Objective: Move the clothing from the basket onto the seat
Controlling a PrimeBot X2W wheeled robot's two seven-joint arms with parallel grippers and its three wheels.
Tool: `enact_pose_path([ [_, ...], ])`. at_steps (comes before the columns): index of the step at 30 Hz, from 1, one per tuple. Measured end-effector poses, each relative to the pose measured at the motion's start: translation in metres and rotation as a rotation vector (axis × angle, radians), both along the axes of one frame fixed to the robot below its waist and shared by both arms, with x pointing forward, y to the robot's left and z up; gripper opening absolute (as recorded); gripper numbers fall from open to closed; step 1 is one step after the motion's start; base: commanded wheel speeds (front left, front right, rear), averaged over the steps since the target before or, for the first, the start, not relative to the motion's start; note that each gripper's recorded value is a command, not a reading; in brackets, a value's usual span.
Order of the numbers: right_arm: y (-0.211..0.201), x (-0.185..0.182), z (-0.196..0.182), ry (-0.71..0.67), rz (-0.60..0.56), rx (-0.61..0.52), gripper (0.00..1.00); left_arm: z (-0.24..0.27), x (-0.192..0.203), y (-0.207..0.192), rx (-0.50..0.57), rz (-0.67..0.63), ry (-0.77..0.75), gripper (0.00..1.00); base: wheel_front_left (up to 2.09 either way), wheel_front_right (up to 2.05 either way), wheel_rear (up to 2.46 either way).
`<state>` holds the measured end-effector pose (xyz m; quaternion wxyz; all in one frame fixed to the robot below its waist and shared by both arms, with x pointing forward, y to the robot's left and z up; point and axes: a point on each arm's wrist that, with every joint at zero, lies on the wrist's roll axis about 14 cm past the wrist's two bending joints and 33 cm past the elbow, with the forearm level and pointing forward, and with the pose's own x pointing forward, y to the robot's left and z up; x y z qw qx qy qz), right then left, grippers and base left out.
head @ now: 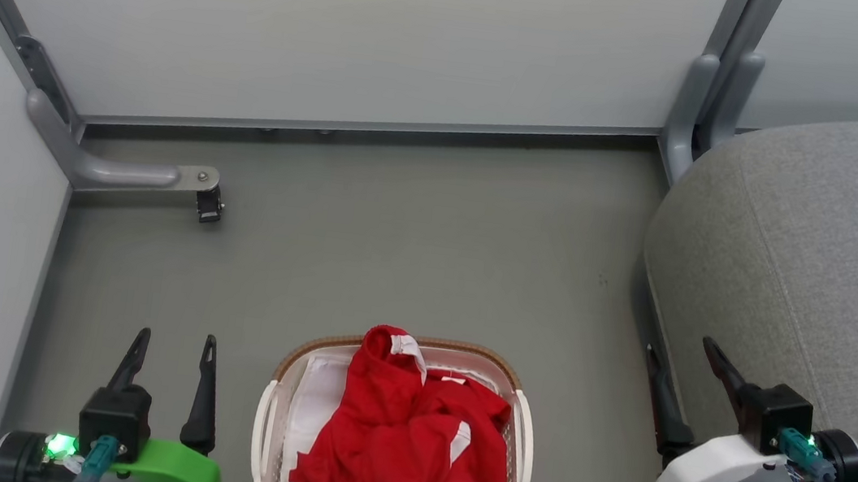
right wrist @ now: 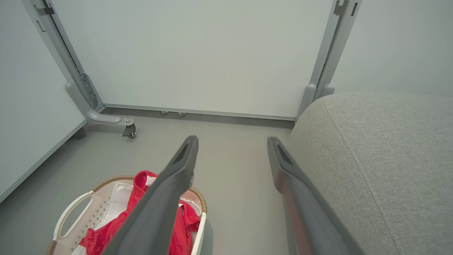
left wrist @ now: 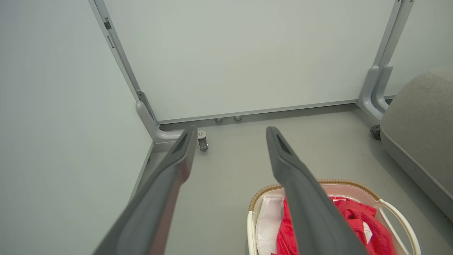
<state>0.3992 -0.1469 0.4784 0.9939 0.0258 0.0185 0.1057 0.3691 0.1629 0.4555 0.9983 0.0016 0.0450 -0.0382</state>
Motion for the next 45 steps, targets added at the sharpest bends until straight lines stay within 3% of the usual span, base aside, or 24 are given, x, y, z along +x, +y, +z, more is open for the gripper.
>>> enact_pose_path([
  [17,0.010,0.047,-0.012,-0.005,0.041,-0.037,1.00,-0.053,0.036,-0.058,0.014,-0.196,0.131,1.00,0.00,0.00,0.00],
  [31,-0.004,0.086,-0.057,0.065,-0.019,-0.019,1.00,-0.131,0.076,-0.116,-0.034,-0.368,0.297,1.00,0.00,0.00,0.00],
  [45,-0.013,0.093,-0.122,0.197,-0.042,-0.026,1.00,-0.234,0.051,-0.173,-0.120,-0.551,0.590,1.00,0.00,0.00,0.00],
])
